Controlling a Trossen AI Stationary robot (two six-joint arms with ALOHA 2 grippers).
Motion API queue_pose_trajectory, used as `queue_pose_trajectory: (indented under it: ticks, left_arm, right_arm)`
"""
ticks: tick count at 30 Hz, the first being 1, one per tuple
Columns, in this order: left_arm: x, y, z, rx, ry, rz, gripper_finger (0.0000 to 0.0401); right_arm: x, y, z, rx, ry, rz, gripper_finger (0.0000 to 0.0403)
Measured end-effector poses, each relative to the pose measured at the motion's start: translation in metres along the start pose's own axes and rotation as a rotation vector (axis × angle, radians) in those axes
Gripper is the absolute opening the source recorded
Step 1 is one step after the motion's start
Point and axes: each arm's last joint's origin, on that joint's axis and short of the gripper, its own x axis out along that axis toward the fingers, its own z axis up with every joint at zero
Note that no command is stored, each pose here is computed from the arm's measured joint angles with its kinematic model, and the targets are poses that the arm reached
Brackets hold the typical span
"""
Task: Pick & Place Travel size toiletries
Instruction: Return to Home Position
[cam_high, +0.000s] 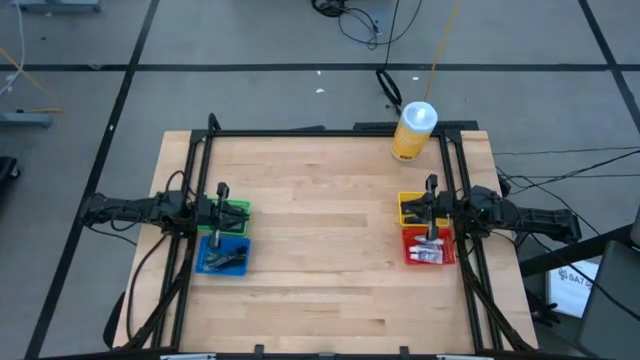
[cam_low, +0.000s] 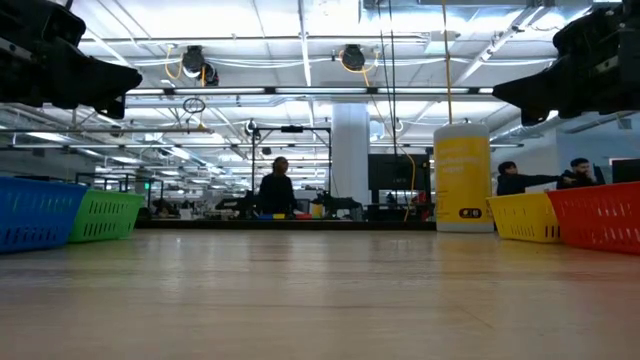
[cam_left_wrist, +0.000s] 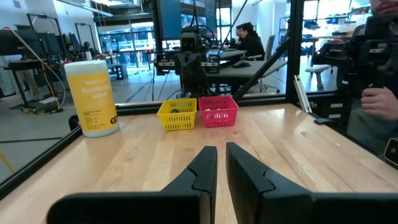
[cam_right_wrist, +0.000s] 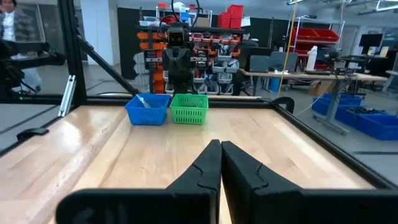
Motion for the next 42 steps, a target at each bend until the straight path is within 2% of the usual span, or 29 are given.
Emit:
queue_pose_trajectory:
  ticks: [11,42]
  left_arm:
    - [0.0000,0.0000,0.0000,0.000,0.000,0.000,0.0037]
    - [0.0000,0.0000,0.0002,0.000,-0.001,0.000,0.0037]
  right_arm:
    - [0.0005,-0.0002,0.0054,0.022,-0.055,0.003,0.0004]
    - [0.0005,-0.0003,0.0058,0.022,-0.059,0.002,0.0004]
